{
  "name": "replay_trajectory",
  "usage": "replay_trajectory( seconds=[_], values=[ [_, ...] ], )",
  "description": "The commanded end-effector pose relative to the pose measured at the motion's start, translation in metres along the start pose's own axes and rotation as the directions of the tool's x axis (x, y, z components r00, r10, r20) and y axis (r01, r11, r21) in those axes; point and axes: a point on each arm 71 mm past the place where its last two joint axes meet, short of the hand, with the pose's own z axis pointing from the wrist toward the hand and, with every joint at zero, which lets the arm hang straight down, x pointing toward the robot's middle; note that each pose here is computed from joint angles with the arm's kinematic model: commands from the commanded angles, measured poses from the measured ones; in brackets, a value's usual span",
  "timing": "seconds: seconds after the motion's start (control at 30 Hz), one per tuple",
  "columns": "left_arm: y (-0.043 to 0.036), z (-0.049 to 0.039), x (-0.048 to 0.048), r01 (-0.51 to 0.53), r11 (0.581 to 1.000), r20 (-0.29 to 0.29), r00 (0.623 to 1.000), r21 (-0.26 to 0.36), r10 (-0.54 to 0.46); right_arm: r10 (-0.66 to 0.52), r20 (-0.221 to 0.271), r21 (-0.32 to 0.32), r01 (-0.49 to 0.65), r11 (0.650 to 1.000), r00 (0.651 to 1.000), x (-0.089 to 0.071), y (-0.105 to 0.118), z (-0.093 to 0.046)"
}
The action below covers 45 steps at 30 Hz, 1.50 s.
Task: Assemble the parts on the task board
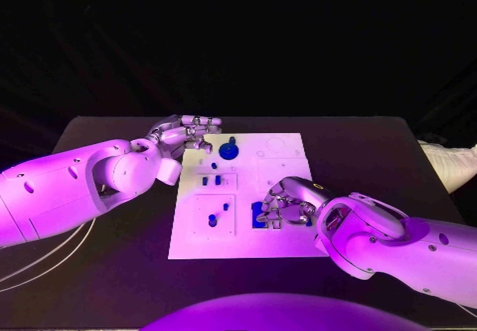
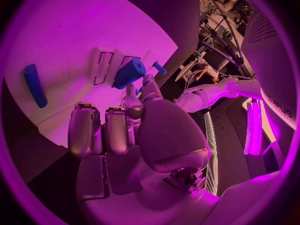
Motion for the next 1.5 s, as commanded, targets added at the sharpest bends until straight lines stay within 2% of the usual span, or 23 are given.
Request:
replay_trajectory(
  seconds=[0.03, 0.3, 0.63, 1.07, 1.33, 1.5],
  values=[
    [0.0003, 0.0002, 0.002, 0.007, 1.0, -0.017, 1.0, 0.0, -0.007, -0.035, -0.042, -0.008, 0.035, 0.999, 0.999, 0.004, 0.0, 0.001],
    [0.001, 0.0001, 0.0018, 0.006, 1.0, -0.019, 1.0, -0.008, -0.006, -0.093, -0.063, -0.017, 0.092, 0.996, 0.994, 0.007, 0.004, 0.004],
    [0.0013, -0.0003, 0.0019, 0.006, 1.0, -0.023, 1.0, -0.013, -0.006, -0.156, -0.067, -0.023, 0.155, 0.988, 0.985, 0.008, 0.004, 0.006],
    [0.0015, -0.0008, 0.0004, 0.005, 1.0, -0.022, 1.0, -0.016, -0.006, -0.134, -0.066, -0.006, 0.134, 0.991, 0.989, 0.006, -0.002, 0.004],
    [0.0017, -0.0006, 0.0004, 0.006, 1.0, -0.022, 1.0, -0.017, -0.006, -0.012, 0.003, -0.007, 0.012, 1.0, 1.0, -0.005, -0.008, -0.002],
    [0.0018, -0.0008, 0.0002, 0.005, 1.0, -0.021, 1.0, -0.017, -0.006, 0.028, 0.012, 0.069, -0.029, 0.997, 1.0, -0.025, -0.027, -0.013]
  ],
)
